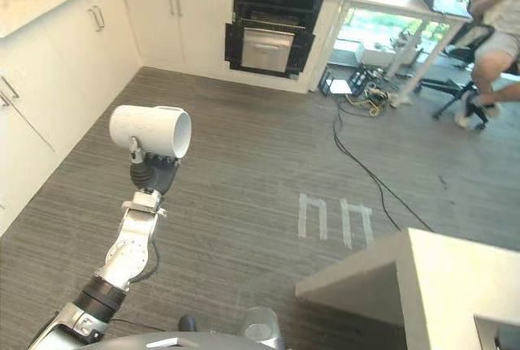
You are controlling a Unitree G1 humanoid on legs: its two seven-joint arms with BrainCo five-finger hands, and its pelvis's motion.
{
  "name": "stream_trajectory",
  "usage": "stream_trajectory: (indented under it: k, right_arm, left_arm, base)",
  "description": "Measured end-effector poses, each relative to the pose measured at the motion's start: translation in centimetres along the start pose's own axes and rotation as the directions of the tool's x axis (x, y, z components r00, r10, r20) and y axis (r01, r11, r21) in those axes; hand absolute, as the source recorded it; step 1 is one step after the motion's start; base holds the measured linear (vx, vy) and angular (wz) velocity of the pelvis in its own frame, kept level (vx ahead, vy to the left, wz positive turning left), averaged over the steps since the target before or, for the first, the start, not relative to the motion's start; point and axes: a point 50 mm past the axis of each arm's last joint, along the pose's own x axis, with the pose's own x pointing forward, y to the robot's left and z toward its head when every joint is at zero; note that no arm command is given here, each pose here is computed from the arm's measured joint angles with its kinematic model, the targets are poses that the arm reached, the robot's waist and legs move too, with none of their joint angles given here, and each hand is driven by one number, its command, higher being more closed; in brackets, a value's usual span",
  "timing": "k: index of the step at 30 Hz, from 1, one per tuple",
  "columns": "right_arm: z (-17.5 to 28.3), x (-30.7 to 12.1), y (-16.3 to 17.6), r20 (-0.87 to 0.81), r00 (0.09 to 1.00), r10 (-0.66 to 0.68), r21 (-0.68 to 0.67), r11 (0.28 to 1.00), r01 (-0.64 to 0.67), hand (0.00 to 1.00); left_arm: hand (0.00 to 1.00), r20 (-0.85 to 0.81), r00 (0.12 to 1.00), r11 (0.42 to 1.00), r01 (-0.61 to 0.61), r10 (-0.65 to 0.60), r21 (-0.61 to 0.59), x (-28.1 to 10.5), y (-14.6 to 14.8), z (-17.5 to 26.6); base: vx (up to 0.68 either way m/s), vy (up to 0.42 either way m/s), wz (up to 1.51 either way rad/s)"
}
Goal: Walk over to the sink, pick up the cup, carry it to the dishwasher, place the cup inside the dishwasher, then close the dishwasher door
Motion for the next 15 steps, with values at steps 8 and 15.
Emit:
stream_trajectory:
  k: [8, 15]
  right_arm:
    - [2.1, 1.2, 4.0, -0.015, 0.990, 0.139, -0.026, 0.990, -0.140, 0.00]
    - [2.1, 1.2, 4.0, -0.011, 0.990, 0.143, -0.023, 0.989, -0.143, 0.00]
  left_arm:
    - [1.00, -0.021, 0.998, 0.985, 0.056, -0.053, 0.162, 1.0, -1.4, 1.0]
    - [1.00, 0.004, 1.000, 0.984, 0.030, -0.031, 0.177, 0.7, -0.8, 1.6]
  base:
    - [0.13, -0.109, 0.09]
    - [0.00, 0.001, -0.02]
